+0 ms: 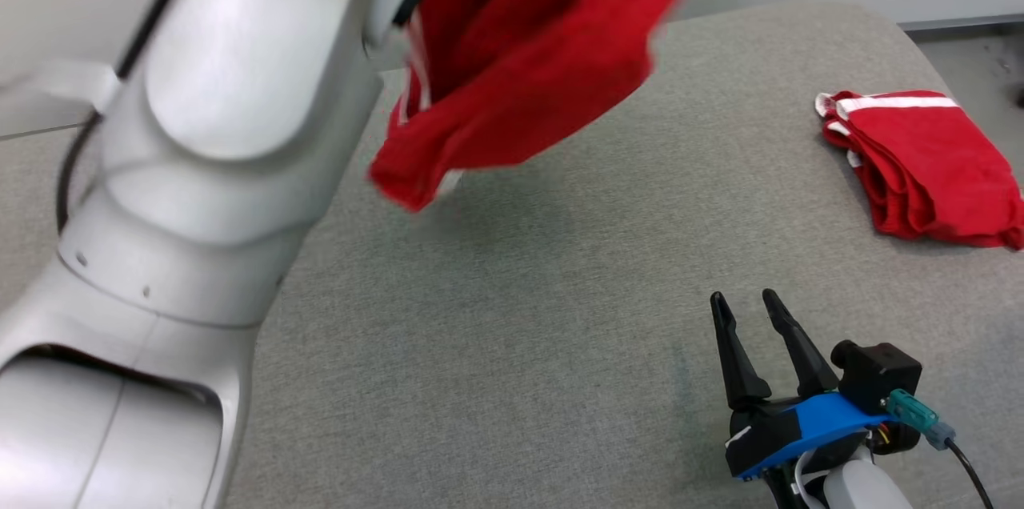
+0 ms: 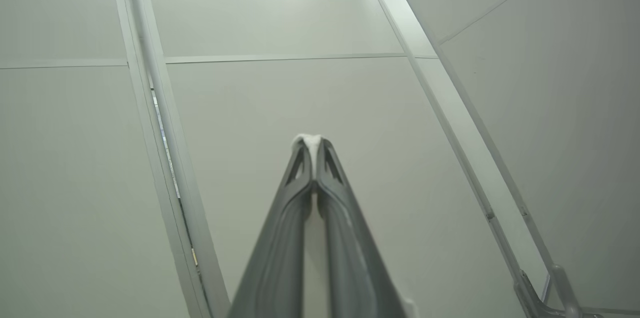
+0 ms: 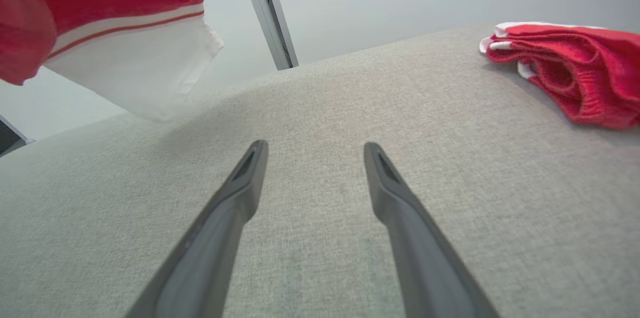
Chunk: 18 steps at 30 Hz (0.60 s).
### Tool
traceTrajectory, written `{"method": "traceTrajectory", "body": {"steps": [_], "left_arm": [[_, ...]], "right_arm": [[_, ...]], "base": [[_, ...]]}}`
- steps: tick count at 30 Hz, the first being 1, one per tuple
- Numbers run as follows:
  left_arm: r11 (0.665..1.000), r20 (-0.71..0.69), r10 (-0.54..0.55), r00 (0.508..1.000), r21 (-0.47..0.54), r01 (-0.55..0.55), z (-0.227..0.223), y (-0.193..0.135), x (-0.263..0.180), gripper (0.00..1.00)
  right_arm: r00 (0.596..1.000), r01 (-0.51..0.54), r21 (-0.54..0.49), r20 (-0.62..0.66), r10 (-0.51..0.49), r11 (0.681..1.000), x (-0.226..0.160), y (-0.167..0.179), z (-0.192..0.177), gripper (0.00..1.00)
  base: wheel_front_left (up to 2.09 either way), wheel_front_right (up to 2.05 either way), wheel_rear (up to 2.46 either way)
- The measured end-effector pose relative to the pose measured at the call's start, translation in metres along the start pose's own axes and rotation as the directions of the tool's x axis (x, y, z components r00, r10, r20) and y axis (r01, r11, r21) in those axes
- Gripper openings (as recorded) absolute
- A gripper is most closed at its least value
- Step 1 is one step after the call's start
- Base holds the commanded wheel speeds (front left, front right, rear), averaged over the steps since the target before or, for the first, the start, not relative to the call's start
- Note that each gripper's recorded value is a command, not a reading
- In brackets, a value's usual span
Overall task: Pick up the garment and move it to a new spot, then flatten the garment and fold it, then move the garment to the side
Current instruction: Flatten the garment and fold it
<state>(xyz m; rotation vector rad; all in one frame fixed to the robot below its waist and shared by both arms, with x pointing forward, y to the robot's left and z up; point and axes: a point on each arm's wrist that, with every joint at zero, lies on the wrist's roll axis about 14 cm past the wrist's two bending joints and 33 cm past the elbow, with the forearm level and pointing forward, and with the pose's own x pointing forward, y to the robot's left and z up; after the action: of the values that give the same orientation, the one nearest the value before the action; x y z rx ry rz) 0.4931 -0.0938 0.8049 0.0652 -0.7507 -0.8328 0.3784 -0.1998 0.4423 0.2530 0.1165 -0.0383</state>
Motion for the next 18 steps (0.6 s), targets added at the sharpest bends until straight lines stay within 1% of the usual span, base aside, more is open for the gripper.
{"method": "traceTrajectory", "body": {"steps": [3,5,8,11,13,15,17,18], "left_arm": [[0.999,0.049,0.034,0.998,0.019,-0.035,0.016,0.01,0.014,0.0],[0.997,0.044,0.078,0.996,0.01,-0.079,0.012,0.021,0.013,0.0],[0.989,-0.048,0.148,0.988,0.009,-0.147,-0.02,0.043,-0.007,0.0],[0.965,-0.157,0.259,0.953,0.012,-0.26,-0.059,0.074,-0.044,0.0],[0.945,-0.247,0.321,0.914,0.018,-0.327,-0.088,0.09,-0.08,0.0],[0.915,-0.345,0.384,0.856,0.018,-0.403,-0.12,0.101,-0.124,0.0],[0.869,-0.455,0.446,0.77,0.014,-0.495,-0.153,0.104,-0.181,0.0],[0.841,-0.515,0.47,0.717,0.014,-0.541,-0.169,0.101,-0.213,0.0]], "right_arm": [[1.0,0.019,0.002,0.006,-0.019,1.0,-0.002,-0.006,0.002,1.0],[1.0,0.03,0.009,0.005,-0.03,1.0,-0.001,-0.009,0.002,1.0],[0.999,0.037,0.013,0.008,-0.037,0.999,0.002,-0.012,0.002,1.0],[0.999,0.032,0.015,0.001,-0.032,0.999,0.007,-0.01,-0.001,1.0],[1.0,0.022,0.015,-0.002,-0.022,1.0,0.012,-0.007,-0.002,1.0],[1.0,0.008,0.011,-0.009,-0.007,1.0,0.016,-0.002,-0.005,1.0],[1.0,-0.007,0.01,-0.016,0.007,1.0,0.019,0.003,-0.007,1.0],[1.0,-0.014,0.01,-0.018,0.014,1.0,0.021,0.005,-0.008,1.0]], "base": [[0.0,0.0,0.0],[0.0,0.0,0.0],[0.0,0.0,0.0],[0.0,0.0,0.0],[0.0,0.0,0.0],[0.0,0.0,0.0],[0.0,0.0,0.0],[0.0,0.0,0.0]]}}
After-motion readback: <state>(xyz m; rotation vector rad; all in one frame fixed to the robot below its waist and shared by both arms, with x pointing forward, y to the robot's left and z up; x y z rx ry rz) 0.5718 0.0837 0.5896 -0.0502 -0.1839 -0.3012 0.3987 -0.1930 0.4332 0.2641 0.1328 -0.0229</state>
